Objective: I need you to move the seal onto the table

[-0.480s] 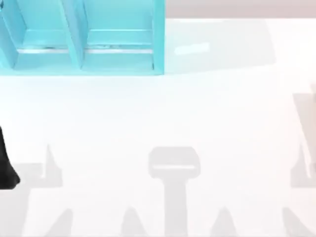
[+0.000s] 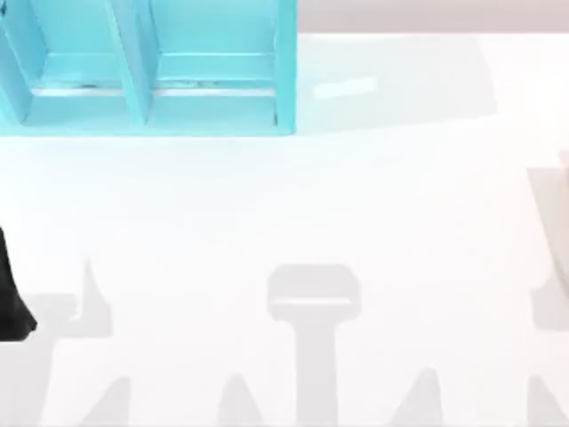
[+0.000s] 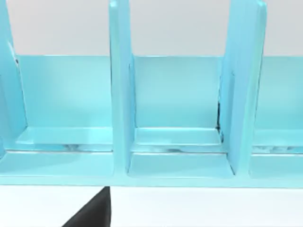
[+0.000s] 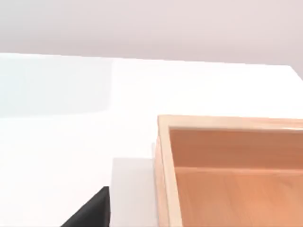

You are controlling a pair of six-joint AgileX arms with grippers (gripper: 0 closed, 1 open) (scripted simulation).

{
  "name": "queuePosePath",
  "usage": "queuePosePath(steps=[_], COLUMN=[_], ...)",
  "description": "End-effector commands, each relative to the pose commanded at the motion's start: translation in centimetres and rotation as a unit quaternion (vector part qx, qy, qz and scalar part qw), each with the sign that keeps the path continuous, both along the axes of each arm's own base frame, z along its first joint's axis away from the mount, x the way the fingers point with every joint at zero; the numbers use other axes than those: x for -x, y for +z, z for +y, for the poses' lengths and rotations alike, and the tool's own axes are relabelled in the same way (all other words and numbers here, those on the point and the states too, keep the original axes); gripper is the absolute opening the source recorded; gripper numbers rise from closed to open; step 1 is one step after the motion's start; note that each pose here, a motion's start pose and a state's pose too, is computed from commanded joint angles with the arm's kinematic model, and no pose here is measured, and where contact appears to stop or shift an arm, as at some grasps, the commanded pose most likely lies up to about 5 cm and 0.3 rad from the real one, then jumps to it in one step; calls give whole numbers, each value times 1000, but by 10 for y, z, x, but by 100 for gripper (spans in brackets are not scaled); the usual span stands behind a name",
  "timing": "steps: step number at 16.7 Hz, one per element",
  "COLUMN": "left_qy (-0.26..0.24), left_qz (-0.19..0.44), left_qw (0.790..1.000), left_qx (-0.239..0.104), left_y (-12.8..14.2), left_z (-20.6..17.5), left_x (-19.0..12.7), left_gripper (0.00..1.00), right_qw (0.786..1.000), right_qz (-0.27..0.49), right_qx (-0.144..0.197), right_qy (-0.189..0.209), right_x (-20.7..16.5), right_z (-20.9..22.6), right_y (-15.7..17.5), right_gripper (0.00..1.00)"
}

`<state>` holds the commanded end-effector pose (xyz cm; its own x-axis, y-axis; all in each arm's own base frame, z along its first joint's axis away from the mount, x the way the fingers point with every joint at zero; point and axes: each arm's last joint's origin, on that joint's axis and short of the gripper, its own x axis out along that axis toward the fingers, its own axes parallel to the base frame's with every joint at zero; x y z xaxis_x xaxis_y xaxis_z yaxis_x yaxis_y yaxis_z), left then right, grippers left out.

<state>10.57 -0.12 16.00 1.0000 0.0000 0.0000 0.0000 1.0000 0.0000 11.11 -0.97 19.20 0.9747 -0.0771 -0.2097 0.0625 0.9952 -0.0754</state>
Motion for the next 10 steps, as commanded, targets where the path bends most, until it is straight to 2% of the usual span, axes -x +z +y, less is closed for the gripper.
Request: queuePosePath(steps=[3, 5, 7, 10], left_qy=[0, 0, 0, 0], left_qz=[0, 0, 0, 0], left_qw=[1000, 1000, 1000, 1000], left_qx=[0, 0, 0, 0], left_y=[0, 0, 0, 0], left_z=[0, 0, 0, 0], left_x=[0, 0, 0, 0], left_gripper=[100, 100, 100, 100], right_qw=[993, 978, 954, 906], right_qz=[114, 203, 294, 420], right_qx=[21, 29, 30, 17], right_qy=[-25, -38, -46, -45], right_x=[-15, -32, -54, -90], right_z=[-10, -21, -35, -63], right_y=[26, 42, 55, 63], right_gripper=[100, 100, 100, 100])
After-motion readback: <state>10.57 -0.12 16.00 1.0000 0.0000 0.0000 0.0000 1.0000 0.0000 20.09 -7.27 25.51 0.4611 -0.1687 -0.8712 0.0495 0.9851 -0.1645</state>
